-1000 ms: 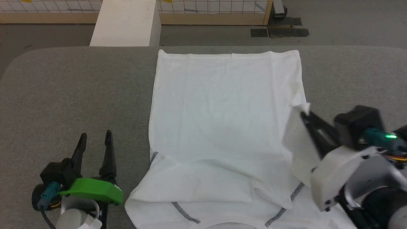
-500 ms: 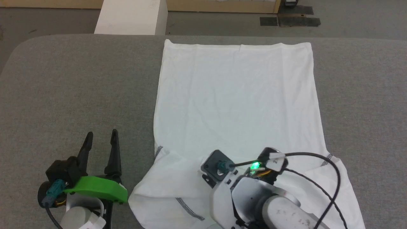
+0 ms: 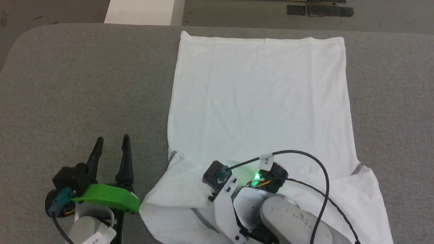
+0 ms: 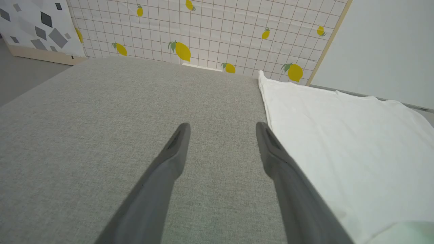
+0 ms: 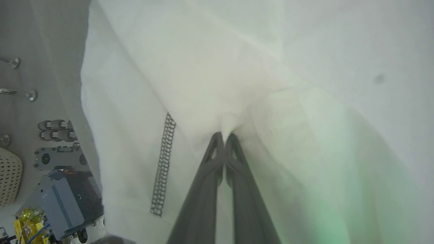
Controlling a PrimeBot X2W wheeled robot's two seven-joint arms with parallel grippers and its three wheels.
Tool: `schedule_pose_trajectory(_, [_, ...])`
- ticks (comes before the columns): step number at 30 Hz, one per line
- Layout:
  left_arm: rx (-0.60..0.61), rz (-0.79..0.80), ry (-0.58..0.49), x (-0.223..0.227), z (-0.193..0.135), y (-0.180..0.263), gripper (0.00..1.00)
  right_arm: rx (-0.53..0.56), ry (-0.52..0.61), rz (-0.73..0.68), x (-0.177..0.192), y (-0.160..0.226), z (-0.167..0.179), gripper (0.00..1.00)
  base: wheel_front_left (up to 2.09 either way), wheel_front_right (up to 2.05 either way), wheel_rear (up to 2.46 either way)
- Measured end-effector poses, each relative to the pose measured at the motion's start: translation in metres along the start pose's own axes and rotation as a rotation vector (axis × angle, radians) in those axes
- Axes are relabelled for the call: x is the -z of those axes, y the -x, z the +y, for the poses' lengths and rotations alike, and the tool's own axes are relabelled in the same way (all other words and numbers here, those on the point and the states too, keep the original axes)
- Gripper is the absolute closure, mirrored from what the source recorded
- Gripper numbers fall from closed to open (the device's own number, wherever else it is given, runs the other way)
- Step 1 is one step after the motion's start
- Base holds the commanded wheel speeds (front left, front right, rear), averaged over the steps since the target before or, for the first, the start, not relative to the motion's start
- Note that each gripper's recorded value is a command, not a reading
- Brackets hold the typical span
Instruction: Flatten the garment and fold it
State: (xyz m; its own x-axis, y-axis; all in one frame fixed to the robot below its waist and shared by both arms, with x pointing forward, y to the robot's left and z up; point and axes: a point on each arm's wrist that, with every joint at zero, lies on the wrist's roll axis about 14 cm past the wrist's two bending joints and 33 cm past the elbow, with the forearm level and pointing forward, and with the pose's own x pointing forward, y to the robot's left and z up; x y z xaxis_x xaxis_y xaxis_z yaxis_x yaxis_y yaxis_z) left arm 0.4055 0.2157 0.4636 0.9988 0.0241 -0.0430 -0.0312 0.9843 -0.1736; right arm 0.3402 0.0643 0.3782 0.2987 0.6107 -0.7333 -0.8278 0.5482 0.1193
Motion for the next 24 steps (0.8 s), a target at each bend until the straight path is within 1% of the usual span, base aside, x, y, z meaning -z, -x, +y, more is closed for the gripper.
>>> schedule_pose_trajectory(1, [0.001,0.000,0.000,0.000,0.000,0.000,0.00,-0.013,-0.020,-0.014,-0.003,0.001,0.002,0.00,0.00,0.00,0.00])
schedule_pose_trajectory(3, [0.001,-0.002,0.001,-0.001,-0.001,0.001,0.00,-0.029,-0.059,-0.058,-0.012,0.004,0.003,0.00,0.00,0.00,0.00])
schedule_pose_trajectory(5, [0.004,-0.007,0.002,-0.003,-0.002,0.001,0.00,-0.025,-0.101,-0.163,-0.033,0.012,-0.002,0.00,0.00,0.00,0.00])
schedule_pose_trajectory(6, [0.009,-0.010,0.003,-0.004,-0.003,0.001,0.00,-0.012,-0.128,-0.236,-0.047,0.020,-0.009,0.00,0.00,0.00,0.00])
schedule_pose_trajectory(8, [0.018,-0.016,0.001,-0.006,-0.006,0.000,0.00,0.035,-0.169,-0.395,-0.076,0.040,-0.028,0.00,0.00,0.00,0.00])
schedule_pose_trajectory(10, [0.029,-0.020,0.001,-0.007,-0.009,-0.002,0.00,0.095,-0.203,-0.530,-0.096,0.063,-0.049,0.00,0.00,0.00,0.00])
schedule_pose_trajectory(13, [0.057,-0.026,0.002,-0.009,-0.017,-0.005,0.00,0.217,-0.231,-0.712,-0.112,0.103,-0.080,0.00,0.00,0.00,0.00])
schedule_pose_trajectory(15, [0.081,-0.028,-0.001,-0.009,-0.025,-0.009,0.00,0.324,-0.243,-0.806,-0.110,0.133,-0.102,0.00,0.00,0.00,0.00])
schedule_pose_trajectory(19, [0.150,-0.036,-0.026,-0.016,-0.043,-0.023,0.00,0.506,-0.260,-0.912,-0.090,0.178,-0.131,0.00,0.00,0.00,0.00])
schedule_pose_trajectory(21, [0.202,-0.050,-0.054,-0.024,-0.057,-0.037,0.00,0.600,-0.255,-0.938,-0.076,0.197,-0.143,0.00,0.00,0.00,0.00])
schedule_pose_trajectory(24, [0.269,-0.058,-0.099,-0.036,-0.073,-0.061,0.00,0.716,-0.267,-0.922,-0.048,0.211,-0.160,0.00,0.00,0.00,0.00])
